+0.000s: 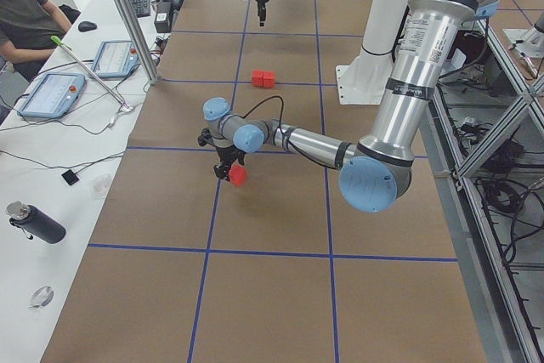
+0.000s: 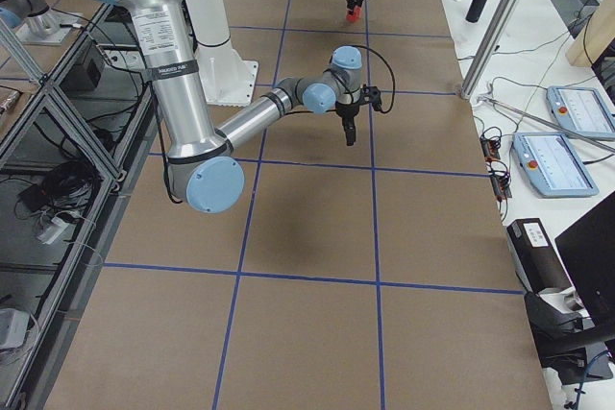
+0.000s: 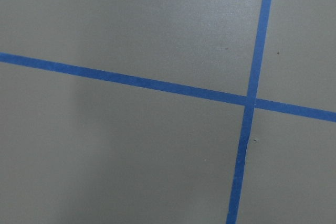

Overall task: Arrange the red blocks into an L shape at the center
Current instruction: 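Lower the left gripper onto the far red cube and grasp it, then carry the red cube with the left gripper toward the center pair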

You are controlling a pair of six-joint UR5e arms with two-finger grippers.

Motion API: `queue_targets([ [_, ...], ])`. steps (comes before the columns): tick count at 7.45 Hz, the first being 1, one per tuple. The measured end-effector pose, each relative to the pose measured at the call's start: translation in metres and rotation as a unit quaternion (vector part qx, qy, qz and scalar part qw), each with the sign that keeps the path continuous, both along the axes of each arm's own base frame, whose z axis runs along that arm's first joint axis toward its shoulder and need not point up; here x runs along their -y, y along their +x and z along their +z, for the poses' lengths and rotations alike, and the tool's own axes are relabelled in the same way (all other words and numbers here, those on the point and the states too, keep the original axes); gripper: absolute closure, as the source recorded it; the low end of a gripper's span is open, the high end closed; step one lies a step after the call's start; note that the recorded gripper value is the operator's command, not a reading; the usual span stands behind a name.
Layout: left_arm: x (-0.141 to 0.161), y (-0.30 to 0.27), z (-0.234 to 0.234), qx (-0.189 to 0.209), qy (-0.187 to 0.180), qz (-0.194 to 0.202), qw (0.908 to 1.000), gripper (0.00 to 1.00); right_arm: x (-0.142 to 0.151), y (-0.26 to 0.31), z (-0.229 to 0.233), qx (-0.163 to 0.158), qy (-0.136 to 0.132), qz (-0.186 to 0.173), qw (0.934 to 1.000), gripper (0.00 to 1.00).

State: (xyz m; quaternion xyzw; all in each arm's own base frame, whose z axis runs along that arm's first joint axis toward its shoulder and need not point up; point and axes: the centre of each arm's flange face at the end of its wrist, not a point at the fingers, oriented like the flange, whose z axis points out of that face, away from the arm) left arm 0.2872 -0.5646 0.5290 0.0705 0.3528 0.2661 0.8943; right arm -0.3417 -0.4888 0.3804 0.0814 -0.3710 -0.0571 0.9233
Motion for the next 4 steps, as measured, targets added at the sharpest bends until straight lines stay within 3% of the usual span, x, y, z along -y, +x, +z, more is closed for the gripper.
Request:
queue_targets([
  [4,0.009,0.011,-0.037,-0.020,-0.007,-0.005,0.9998,1.00,0.000,0.000,-0.003,0.002,0.001,0.001,1.0000,0.00],
])
